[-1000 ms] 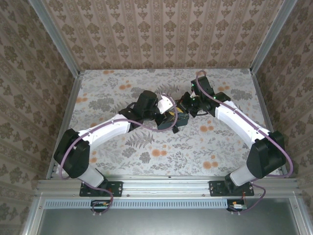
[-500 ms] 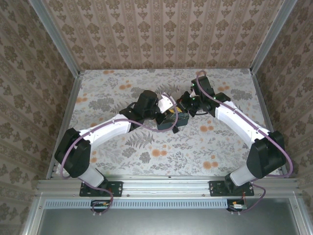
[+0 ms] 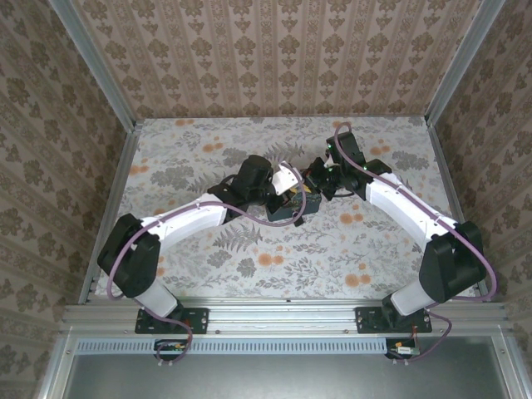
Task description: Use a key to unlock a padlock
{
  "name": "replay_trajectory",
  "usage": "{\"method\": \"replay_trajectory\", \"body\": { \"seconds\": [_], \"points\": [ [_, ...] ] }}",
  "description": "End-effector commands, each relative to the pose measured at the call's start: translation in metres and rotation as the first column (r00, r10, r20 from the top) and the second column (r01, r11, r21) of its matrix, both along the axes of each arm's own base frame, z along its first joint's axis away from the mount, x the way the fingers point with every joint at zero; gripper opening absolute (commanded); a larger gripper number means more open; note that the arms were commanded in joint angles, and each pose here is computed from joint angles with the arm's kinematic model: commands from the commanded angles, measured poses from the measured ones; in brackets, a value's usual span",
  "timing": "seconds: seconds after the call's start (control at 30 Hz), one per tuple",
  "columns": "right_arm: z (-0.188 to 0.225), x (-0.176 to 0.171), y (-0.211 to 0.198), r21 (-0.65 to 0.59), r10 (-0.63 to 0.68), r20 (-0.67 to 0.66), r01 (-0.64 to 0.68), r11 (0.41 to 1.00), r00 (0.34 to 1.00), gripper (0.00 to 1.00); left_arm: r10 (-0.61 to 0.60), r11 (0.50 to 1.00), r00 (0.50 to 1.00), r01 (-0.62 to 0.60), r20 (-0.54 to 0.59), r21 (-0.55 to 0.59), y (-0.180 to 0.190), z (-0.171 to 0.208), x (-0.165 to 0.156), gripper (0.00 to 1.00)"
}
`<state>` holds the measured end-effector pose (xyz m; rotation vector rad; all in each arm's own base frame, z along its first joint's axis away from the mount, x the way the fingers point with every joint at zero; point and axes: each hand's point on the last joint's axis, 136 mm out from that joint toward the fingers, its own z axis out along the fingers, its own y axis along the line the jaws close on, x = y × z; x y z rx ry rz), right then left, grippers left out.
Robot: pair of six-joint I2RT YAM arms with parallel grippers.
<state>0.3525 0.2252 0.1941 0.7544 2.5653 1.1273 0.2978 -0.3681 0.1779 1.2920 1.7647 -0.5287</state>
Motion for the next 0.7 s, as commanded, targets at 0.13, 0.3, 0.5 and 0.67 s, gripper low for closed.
{"method": "replay_trajectory", "body": {
  "seconds": [0.13,0.3,0.5,0.67],
  "points": [
    [-0.003,-0.002,0.004,0.009,0.007,-0.016,-0.007,1.000,1.000,0.03,0.008,1.000,1.000,-0.008,-0.013,-0.021,-0.006,0.004,0.002,0.00],
    [-0.004,0.003,0.011,0.039,0.016,-0.012,-0.015,0.999,1.000,0.03,0.022,1.000,1.000,-0.022,-0.015,-0.012,-0.005,0.008,0.004,0.00],
    [-0.003,0.005,0.014,0.045,0.036,0.000,-0.035,0.998,0.999,0.06,0.043,0.999,0.999,-0.044,-0.023,-0.015,-0.002,0.007,0.005,0.00],
    [0.005,0.009,0.014,0.025,0.055,0.025,-0.055,0.998,0.998,0.09,0.032,0.999,0.998,-0.033,-0.051,-0.018,-0.008,0.002,0.006,0.00]
  ]
}}
